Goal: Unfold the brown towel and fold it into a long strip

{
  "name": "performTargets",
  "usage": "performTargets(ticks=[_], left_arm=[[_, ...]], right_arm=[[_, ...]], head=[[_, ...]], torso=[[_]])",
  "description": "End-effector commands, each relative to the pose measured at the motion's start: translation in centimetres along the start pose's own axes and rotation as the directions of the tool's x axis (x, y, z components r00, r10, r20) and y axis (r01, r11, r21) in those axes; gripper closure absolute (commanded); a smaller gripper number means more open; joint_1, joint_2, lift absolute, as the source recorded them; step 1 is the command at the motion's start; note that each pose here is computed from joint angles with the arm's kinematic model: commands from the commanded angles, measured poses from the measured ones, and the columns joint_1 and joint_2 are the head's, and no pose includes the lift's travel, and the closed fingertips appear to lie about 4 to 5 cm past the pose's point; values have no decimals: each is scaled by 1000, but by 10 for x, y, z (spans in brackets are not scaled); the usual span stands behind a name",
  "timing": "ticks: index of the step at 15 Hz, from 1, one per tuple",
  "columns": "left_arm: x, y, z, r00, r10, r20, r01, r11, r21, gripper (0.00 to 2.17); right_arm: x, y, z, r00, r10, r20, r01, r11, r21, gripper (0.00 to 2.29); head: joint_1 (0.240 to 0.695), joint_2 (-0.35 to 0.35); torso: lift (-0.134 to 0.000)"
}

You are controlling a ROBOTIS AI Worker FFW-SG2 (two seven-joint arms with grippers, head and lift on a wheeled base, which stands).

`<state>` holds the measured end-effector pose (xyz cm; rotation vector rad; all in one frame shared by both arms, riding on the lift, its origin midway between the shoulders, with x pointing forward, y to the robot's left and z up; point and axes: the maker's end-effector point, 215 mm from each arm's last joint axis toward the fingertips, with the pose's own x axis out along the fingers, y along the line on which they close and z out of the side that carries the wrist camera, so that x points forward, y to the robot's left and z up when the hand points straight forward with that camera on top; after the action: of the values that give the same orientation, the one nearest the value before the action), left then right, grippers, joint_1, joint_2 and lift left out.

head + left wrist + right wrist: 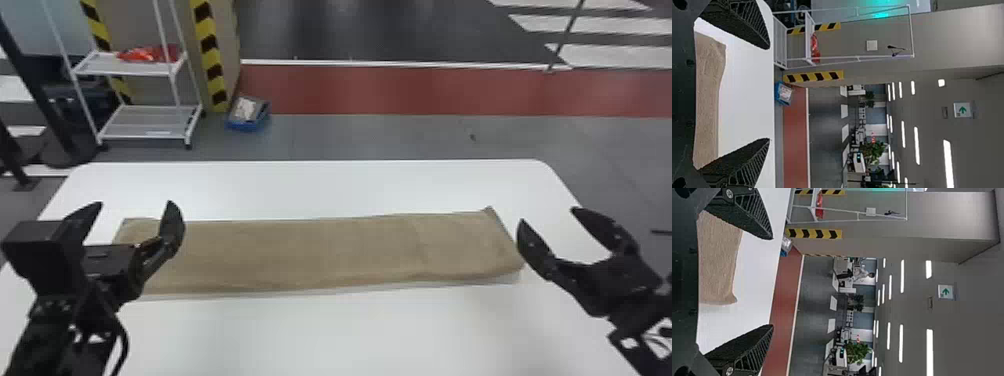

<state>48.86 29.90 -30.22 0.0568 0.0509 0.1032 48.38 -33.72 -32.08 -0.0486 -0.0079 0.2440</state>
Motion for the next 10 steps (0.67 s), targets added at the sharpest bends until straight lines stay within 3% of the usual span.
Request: performTargets(ticks=[1,4,10], left_arm=[[-12,-38,8,996,-52,75,54,998,-25,43],[-26,-82,11,986,-98,132,103,994,-33,39],[-43,-93,10,985,-92,149,99,994,-37,39]], right_arm=[[0,50,2,999,35,3,-35,999,24,83],[6,84,4,999,52,10,-53,997,57,87],[4,140,10,999,40,6,-41,987,157,90]], head=[[695,-46],[695,-39],[695,-25]], torso=[[-121],[-121],[-121]])
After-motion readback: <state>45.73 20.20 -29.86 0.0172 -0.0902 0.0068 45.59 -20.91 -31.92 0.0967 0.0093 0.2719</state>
